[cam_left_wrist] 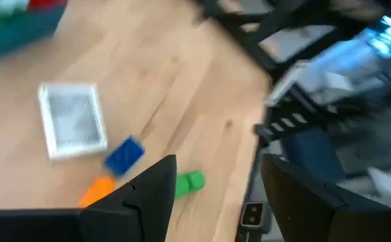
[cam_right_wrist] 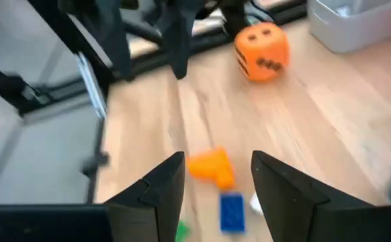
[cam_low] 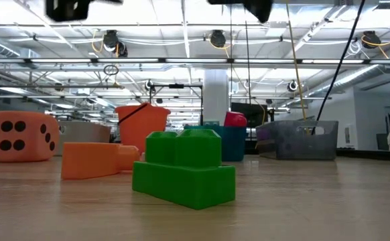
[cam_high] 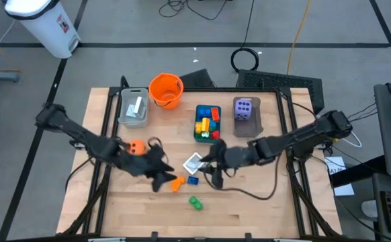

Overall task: Pick & Place Toys
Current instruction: Put the orange game piece into the blue bin

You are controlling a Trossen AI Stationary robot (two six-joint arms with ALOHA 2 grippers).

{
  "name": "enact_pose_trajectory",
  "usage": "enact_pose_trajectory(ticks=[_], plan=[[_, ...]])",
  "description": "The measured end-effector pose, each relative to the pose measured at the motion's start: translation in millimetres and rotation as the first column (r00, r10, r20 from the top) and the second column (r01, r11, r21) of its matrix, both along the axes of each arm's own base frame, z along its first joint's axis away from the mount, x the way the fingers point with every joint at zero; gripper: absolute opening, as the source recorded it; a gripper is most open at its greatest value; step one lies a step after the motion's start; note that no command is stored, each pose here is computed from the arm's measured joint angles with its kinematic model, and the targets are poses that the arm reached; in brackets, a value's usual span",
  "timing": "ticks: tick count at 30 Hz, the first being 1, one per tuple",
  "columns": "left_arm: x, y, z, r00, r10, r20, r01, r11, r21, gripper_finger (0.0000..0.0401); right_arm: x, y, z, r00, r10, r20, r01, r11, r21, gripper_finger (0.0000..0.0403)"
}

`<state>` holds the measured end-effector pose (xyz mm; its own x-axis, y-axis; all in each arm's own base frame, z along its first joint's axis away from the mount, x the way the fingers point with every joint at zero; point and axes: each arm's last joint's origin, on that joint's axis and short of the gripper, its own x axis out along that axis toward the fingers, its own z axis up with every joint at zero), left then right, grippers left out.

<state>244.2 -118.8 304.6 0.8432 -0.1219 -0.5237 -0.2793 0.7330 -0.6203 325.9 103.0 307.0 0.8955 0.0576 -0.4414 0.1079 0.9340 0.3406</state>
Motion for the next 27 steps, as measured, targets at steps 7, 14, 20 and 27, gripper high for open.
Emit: enact_pose_trajectory(ticks=[7,14,20,27], plan=[[24,-39,-63,0.959,0.147,-0.24,-0.183,0.974,-0.135,0.0223,-19,34,-12,0.999,0.027,-0.044,-0.029,0.997,-0.065,0.0164],[17,-59,-90,0.889,0.238,-0.39,-0.33,0.925,-0.189,0.0223,-33,53,-30,0.994,0.043,-0.098,-0.042,0.999,0.013,0.0164],[-5,-55,-95,0.853,0.246,-0.459,-0.341,0.931,-0.133,0.0223,-43,64,-41,0.989,0.061,-0.132,-0.055,0.997,0.05,0.016],[-28,-45,-111,0.929,0.177,-0.324,-0.285,0.903,-0.322,0.0223,-49,72,-49,0.99,0.067,-0.126,-0.054,0.994,0.1,0.016]])
